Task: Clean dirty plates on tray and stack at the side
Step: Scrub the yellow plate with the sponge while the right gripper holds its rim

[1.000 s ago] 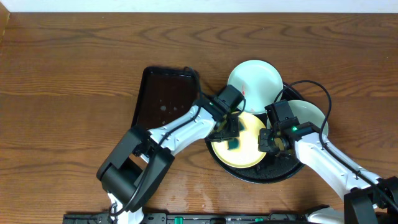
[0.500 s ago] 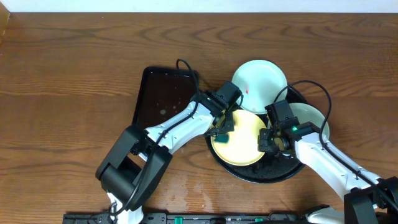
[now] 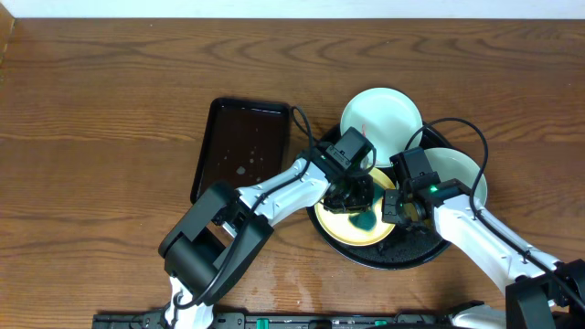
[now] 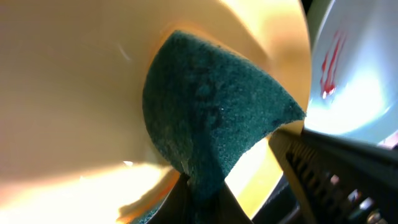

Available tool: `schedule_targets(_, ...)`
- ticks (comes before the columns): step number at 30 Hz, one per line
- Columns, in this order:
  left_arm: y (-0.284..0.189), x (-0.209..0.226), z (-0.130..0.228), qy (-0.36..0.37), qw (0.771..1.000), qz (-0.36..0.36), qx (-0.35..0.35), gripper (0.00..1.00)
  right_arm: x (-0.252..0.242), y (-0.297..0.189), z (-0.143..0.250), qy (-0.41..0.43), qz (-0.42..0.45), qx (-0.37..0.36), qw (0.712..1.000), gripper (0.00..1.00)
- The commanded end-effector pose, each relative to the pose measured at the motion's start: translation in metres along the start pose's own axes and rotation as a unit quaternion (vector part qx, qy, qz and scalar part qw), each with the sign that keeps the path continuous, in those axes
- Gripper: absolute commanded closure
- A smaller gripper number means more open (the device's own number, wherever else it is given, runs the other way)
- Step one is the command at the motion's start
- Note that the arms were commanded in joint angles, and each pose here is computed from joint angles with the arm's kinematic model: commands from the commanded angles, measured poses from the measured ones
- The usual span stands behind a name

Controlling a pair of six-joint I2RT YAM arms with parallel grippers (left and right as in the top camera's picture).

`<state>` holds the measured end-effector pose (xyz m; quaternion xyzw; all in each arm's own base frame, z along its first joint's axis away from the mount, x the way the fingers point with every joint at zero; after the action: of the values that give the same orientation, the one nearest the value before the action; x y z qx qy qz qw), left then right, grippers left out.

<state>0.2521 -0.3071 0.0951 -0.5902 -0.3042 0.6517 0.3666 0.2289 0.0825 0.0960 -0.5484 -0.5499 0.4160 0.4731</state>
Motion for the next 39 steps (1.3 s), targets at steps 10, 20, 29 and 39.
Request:
schedule_targets(10,-0.036,0.09,-0.025,-0.143,0.968,-0.205,-0.029,0.93,0.003,0.001,0.003,-0.018,0.001,0.005,1.0,0.99)
schedule_targets(20,-0.039,0.08,-0.037,-0.132,0.975,-0.168,-0.054,0.93,0.003,0.001,0.003,-0.018,0.001,0.005,1.0,0.99)
schedule_targets(29,0.003,0.016,0.005,-0.067,0.996,-0.036,0.056,0.92,0.003,0.001,0.003,-0.018,0.001,0.005,1.0,0.99)
schedule_targets(39,0.011,0.008,0.019,-0.041,0.996,-0.044,0.067,0.92,0.003,0.001,0.003,-0.018,0.001,0.005,1.0,0.99)
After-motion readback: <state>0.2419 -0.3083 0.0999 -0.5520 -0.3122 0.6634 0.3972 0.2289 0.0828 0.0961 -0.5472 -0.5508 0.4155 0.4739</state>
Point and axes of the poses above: each gripper's point midway between its finger pads, its own y axis out along the fingers, its own x axis along the line the jaws close on, z = x × y, the point moved 9 cm from there along -y, back along the fingers, and after that the axes turned 4 degrees about -y, right-handed, at the moved point
